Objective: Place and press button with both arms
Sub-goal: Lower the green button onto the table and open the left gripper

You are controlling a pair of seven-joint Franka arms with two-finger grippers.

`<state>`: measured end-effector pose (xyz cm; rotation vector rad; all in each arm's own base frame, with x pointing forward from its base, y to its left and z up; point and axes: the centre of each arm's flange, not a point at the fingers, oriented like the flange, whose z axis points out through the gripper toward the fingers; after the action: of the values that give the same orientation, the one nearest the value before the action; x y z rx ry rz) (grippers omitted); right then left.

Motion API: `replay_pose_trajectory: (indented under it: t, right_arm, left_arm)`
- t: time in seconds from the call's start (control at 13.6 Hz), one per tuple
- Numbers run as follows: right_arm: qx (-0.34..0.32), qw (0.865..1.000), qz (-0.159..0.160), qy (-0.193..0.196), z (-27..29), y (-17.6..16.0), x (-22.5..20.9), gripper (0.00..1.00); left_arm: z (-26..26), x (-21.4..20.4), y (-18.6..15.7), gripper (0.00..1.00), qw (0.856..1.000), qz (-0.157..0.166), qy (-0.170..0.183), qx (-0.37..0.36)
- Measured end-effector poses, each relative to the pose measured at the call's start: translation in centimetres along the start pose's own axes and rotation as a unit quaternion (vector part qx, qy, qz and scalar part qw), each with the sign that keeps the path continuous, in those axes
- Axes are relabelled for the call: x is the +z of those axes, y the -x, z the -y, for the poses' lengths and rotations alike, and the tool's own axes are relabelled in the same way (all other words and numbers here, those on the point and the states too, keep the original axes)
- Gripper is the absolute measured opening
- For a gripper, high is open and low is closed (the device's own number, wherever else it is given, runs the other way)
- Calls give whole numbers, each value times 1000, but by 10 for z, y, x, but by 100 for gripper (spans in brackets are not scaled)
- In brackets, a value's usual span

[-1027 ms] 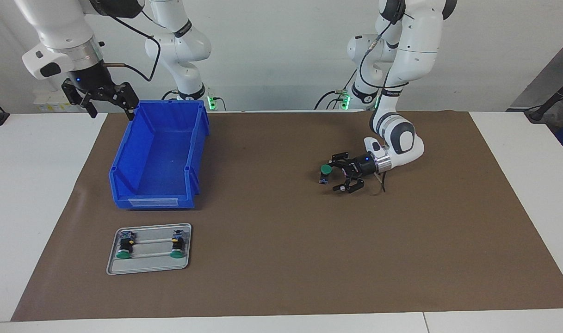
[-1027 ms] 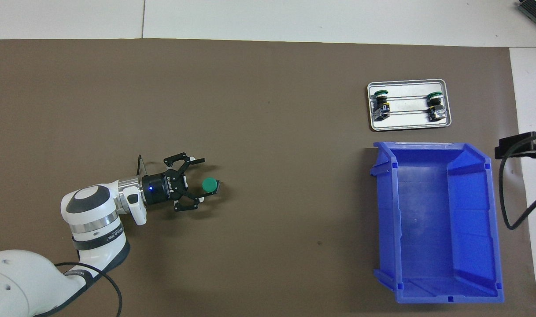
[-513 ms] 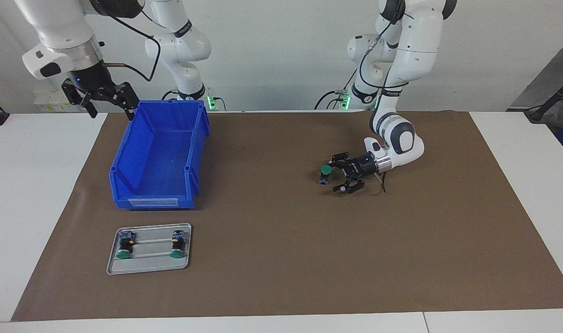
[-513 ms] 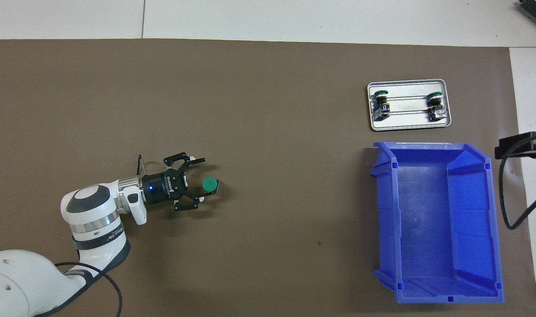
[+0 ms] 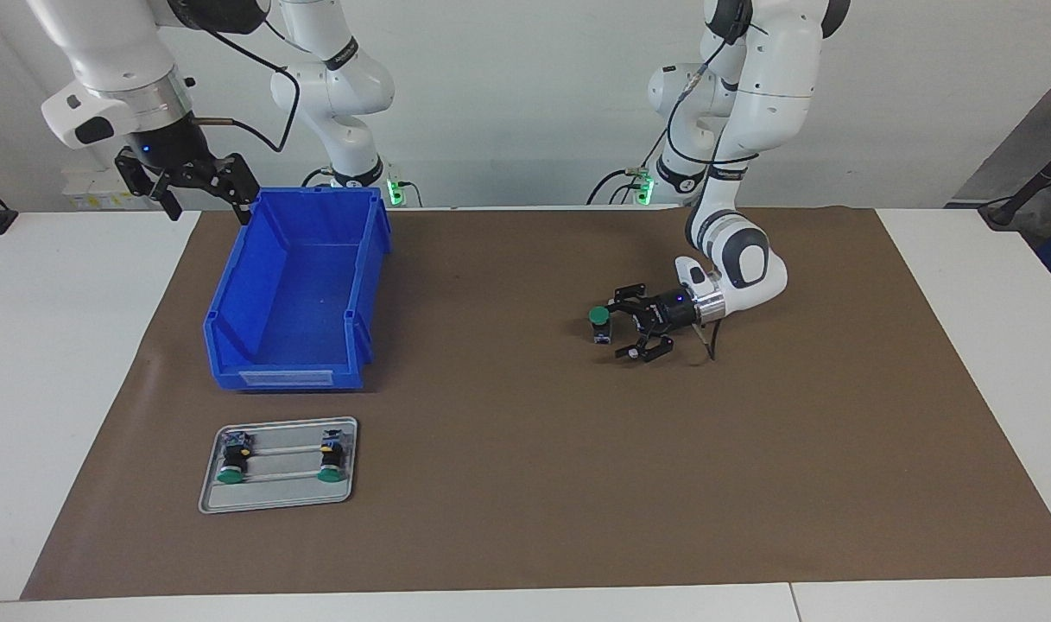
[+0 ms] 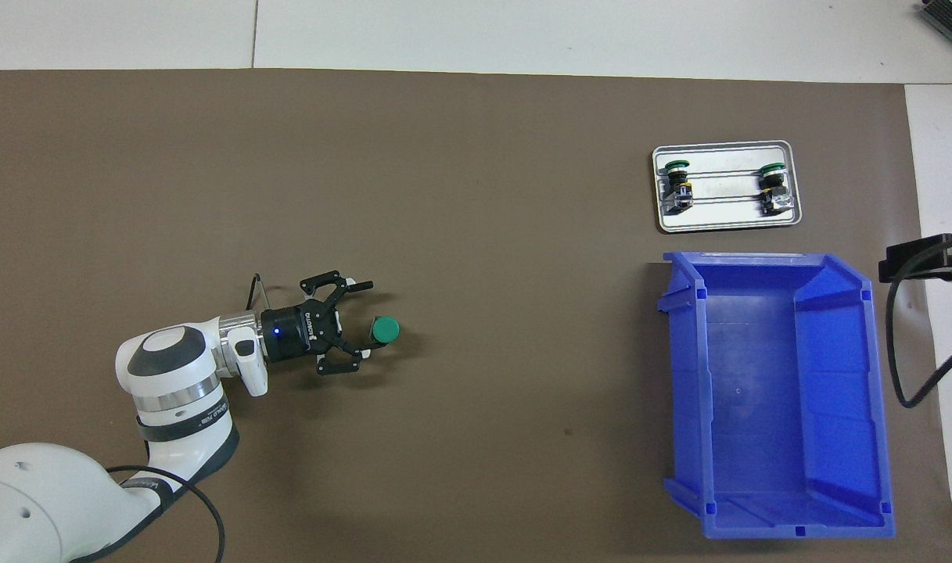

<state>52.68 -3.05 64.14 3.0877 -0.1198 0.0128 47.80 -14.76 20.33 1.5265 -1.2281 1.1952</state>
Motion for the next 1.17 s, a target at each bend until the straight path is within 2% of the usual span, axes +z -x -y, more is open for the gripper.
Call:
replay_pose_trajectory:
  t: [0.51,1.17]
  right_arm:
    - [0,1000,0,0,0,0,0,100]
    - [0,1000,0,0,0,0,0,100]
  left_arm:
    - [12,-11,-1,100,1000,8,-17,1]
    - [5,-6,1,100,1000,8,-10,-8]
